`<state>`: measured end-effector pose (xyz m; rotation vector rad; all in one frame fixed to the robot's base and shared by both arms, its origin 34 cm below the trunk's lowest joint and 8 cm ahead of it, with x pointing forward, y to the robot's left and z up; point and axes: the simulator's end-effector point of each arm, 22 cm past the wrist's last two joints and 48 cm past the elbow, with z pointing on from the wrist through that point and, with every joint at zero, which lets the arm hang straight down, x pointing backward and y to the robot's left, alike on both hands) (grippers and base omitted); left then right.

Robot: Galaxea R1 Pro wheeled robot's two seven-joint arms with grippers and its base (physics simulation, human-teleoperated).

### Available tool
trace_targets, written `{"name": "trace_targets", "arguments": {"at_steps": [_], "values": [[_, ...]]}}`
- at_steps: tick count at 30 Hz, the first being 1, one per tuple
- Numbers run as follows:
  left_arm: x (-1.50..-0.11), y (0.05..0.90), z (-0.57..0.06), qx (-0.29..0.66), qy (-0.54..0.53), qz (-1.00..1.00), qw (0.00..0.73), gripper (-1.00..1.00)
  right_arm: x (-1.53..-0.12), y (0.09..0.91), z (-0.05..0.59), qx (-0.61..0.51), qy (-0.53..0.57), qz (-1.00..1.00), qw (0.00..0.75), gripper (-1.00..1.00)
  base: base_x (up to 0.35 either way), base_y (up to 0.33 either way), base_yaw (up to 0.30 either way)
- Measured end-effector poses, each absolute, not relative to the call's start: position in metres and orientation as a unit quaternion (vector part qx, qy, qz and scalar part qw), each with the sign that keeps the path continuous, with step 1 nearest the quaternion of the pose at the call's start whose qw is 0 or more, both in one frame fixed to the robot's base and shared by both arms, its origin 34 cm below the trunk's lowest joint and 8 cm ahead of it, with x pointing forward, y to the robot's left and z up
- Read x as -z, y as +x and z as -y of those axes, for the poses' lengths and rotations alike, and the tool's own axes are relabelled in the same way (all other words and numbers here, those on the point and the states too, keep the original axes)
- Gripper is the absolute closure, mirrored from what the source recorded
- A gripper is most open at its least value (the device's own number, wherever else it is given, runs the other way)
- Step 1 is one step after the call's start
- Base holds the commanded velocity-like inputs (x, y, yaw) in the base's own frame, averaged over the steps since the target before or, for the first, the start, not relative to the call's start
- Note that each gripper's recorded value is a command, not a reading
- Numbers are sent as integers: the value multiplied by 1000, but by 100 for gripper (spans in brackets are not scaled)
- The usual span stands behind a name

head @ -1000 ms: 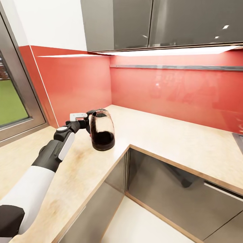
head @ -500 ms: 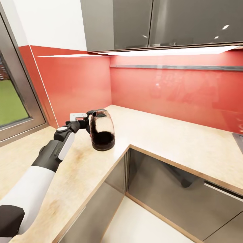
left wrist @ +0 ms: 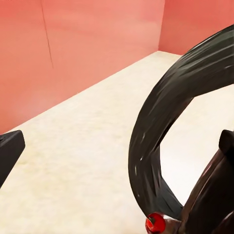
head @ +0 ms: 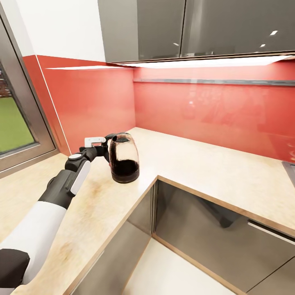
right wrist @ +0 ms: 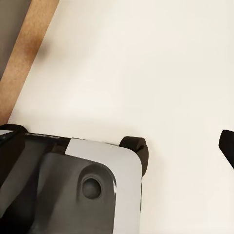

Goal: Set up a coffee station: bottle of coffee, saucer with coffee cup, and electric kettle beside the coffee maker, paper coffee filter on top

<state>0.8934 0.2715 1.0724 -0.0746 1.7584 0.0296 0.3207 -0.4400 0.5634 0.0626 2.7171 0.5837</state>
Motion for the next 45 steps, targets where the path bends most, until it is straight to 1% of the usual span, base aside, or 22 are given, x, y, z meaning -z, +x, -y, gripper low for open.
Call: {"name": "trace_targets", "arguments": {"at_steps": [45], "values": [[-1075, 893, -274, -15, -34, -768, 639, -100, -563, 321, 440, -207, 22, -962, 180, -100, 0, 0, 0]]}}
